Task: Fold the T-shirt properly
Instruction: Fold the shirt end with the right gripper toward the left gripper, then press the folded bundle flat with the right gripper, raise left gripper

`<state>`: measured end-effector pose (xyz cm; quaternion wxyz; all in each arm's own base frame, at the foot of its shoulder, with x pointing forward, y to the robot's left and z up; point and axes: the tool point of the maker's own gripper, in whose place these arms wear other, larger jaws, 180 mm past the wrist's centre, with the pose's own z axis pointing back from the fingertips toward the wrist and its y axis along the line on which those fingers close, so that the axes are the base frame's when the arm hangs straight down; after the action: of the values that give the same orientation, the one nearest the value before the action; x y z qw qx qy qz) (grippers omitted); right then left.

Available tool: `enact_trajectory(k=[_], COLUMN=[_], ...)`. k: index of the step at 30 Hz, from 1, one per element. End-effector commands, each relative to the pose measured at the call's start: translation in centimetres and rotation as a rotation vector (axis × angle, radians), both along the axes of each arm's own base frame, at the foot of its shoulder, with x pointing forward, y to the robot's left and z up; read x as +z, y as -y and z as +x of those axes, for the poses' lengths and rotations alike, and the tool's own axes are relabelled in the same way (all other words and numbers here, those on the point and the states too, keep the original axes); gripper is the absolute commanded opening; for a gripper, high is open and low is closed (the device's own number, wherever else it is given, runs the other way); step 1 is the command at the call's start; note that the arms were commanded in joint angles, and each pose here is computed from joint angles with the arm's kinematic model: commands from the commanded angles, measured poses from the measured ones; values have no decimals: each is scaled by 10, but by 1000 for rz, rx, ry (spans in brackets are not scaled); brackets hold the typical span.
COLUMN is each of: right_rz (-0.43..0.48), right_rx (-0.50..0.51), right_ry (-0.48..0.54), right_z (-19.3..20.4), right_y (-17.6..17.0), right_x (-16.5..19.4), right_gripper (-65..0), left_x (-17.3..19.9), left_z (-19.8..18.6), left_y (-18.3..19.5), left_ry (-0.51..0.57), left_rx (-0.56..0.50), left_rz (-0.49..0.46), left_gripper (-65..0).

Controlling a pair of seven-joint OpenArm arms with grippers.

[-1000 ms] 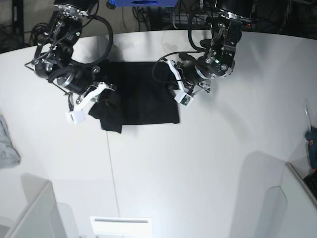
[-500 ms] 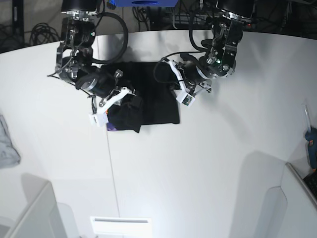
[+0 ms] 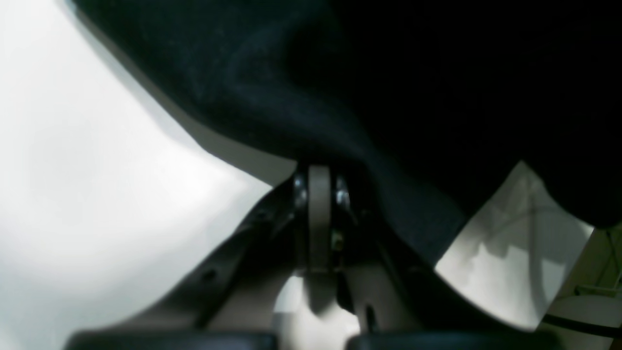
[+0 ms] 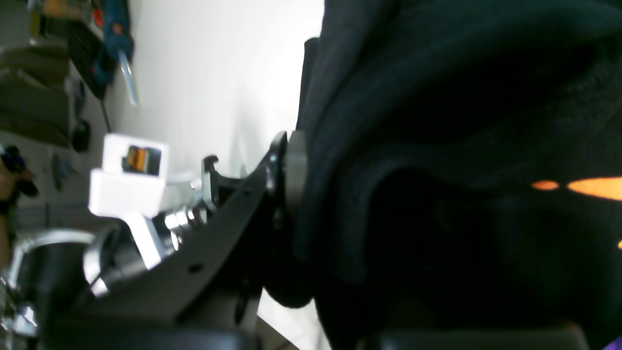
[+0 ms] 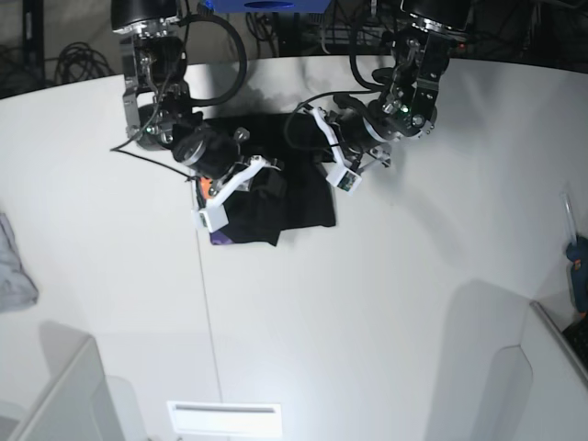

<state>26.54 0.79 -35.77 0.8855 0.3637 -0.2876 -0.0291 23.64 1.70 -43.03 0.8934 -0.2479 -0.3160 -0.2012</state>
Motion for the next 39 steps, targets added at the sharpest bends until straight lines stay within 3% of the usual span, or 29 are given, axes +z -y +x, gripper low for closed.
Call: enact_trajectory(k=[1, 16, 22, 25, 31, 36, 39], right_rz=[27, 8, 5, 4, 6, 4, 5], right_rx=[0, -14, -15, -13, -13, -10, -10], right_ry=[40, -25, -37, -40, -41, -46, -45], right_z=[6, 12, 12, 11, 10, 9, 8], right_y=[-4, 0, 0, 0, -1, -1, -1], right_x=[12, -10, -13, -14, -14, -15, -14], right_gripper=[-650, -650, -650, -650, -650, -446, -398], left_x=[8, 9, 27, 31, 24, 22, 23], left_z=[5, 5, 1, -3, -17, -39, -49], left_y=[2, 2, -3, -14, -72, -126, -161], left_ry=[27, 28, 81, 91, 58, 46, 41], left_rx=[-6, -4, -22, -16, 131, 176, 230], left_rz=[-16, -19, -7, 12, 73, 145, 188], left_gripper=[-650, -650, -650, -650, -650, -650, -650])
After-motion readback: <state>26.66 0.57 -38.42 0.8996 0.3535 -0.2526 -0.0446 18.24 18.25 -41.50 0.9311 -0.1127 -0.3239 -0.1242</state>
